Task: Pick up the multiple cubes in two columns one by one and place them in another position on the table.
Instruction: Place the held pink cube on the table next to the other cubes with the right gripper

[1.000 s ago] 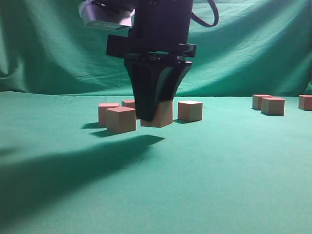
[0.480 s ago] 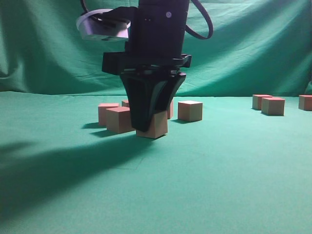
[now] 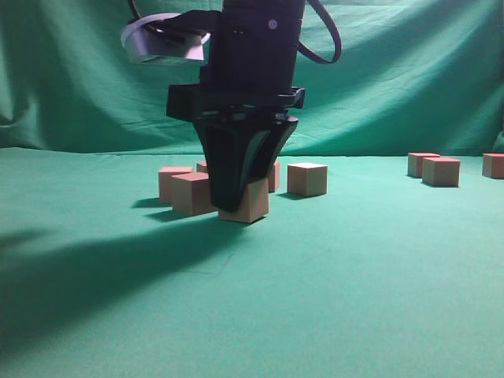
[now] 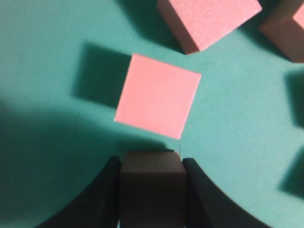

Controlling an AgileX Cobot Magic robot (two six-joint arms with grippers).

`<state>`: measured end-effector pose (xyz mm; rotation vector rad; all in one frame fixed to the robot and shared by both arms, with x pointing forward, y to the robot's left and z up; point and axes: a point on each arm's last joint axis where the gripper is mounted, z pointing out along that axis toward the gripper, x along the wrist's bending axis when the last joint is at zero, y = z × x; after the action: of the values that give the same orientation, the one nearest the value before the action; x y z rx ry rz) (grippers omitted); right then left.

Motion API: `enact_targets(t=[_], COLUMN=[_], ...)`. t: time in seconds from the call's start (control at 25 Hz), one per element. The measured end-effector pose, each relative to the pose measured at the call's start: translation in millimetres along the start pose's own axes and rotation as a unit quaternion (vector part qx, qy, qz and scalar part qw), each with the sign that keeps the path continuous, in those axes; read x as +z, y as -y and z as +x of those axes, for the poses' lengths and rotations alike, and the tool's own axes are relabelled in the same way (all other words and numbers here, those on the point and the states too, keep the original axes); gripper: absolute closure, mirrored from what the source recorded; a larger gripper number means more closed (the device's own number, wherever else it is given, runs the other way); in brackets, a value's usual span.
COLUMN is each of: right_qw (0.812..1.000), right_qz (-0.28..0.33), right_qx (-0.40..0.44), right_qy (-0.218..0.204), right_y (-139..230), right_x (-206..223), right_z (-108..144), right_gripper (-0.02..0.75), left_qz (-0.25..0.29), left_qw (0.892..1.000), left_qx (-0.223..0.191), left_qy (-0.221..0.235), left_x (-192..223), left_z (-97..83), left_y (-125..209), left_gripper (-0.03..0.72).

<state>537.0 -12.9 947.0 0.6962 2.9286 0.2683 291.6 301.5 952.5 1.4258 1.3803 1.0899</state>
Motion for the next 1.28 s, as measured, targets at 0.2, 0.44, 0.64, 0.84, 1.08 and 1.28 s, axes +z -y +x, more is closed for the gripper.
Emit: enact_targets(t=[0.2, 0.44, 0.64, 0.84, 1.08, 1.28], right_qw=[1.000, 1.000, 1.000, 1.000, 1.000, 1.000], right_qz=[-0.001, 0.003, -0.004, -0.006, 0.009, 0.012], right_qx=[-0.005, -0.006, -0.005, -0.002, 0.008, 0.010], right_qy=[0.000, -0.001, 0.002, 0.002, -0.011, -0.014], right_y=[0, -1, -7, -9, -8, -8], right_x=[0, -2, -10, -12, 1, 3], right_z=[0, 0, -3, -3, -1, -1], right_gripper=[0.460, 0.460, 0.460, 0.460, 0.460, 0.460], left_qz=[0.000, 0.000, 0.000, 0.000, 0.000, 0.000], left_qw=[1.000, 1.000, 1.000, 1.000, 1.000, 1.000], left_qx=[0.000, 0.000, 0.000, 0.000, 0.000, 0.000], left_qy=[0.000, 0.000, 0.000, 0.000, 0.000, 0.000], left_x=[0, 0, 0, 0, 0, 0], left_z=[0.0, 0.0, 0.0, 0.0, 0.0, 0.0], left_y=[0, 0, 0, 0, 0, 0], left_gripper=[0.688, 0.688, 0.688, 0.688, 0.688, 0.688])
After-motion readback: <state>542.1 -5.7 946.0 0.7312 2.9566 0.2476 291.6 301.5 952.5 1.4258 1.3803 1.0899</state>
